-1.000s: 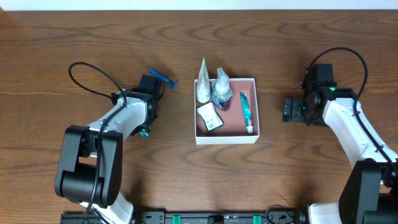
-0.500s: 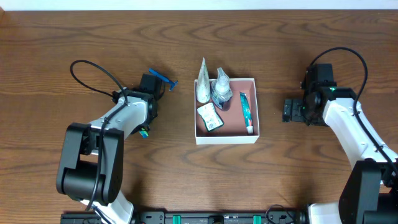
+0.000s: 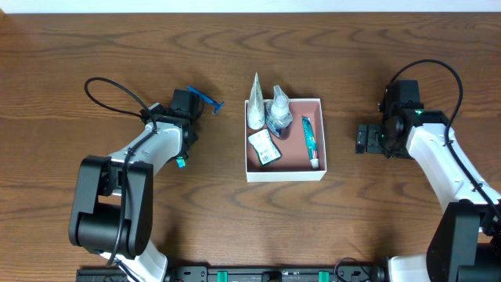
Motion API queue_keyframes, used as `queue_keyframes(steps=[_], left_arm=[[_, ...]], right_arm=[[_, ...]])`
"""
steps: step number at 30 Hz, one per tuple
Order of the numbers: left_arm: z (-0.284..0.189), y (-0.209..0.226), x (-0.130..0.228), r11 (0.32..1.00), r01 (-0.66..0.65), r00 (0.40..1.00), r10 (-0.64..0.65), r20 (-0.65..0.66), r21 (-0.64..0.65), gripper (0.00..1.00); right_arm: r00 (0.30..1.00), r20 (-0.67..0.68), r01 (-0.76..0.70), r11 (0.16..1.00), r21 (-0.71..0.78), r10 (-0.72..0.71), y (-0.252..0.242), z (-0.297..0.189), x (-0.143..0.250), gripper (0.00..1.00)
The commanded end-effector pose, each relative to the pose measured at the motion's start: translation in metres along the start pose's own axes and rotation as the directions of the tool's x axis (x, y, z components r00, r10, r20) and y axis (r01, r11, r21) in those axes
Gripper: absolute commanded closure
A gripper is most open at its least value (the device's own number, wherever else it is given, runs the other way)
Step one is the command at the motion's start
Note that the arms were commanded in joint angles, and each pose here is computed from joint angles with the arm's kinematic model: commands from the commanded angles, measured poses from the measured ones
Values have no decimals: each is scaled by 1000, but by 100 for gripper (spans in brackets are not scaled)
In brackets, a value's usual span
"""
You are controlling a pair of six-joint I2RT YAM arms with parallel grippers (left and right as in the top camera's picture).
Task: Pack container
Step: 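Release the toothpaste and grasp the green toothbrush with the left gripper, then carry the toothbrush into the box and lower it beside the toothpaste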
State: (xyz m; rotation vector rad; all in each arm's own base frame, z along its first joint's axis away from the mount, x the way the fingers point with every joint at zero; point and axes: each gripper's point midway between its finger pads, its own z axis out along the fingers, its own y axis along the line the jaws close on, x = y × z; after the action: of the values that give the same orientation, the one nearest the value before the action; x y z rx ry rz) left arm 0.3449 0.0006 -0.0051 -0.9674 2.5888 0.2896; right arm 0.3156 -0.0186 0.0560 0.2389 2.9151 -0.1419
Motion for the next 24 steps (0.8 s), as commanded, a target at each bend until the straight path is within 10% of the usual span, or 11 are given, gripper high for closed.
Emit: queue_keyframes(steps=[1, 15, 24], left_arm=[[16, 4, 44, 996, -88, 982, 92, -167, 31, 94], [-120, -23, -28, 935, -218, 974, 189, 127, 278, 94], [-277, -50, -6, 723, -377, 902, 147, 405, 579, 94]], right_arm=[[1000, 10, 13, 1000, 11, -13, -1, -3, -1, 1], [1000, 10, 13, 1000, 11, -13, -1, -3, -1, 1], [1000, 10, 13, 1000, 11, -13, -1, -3, -1, 1]])
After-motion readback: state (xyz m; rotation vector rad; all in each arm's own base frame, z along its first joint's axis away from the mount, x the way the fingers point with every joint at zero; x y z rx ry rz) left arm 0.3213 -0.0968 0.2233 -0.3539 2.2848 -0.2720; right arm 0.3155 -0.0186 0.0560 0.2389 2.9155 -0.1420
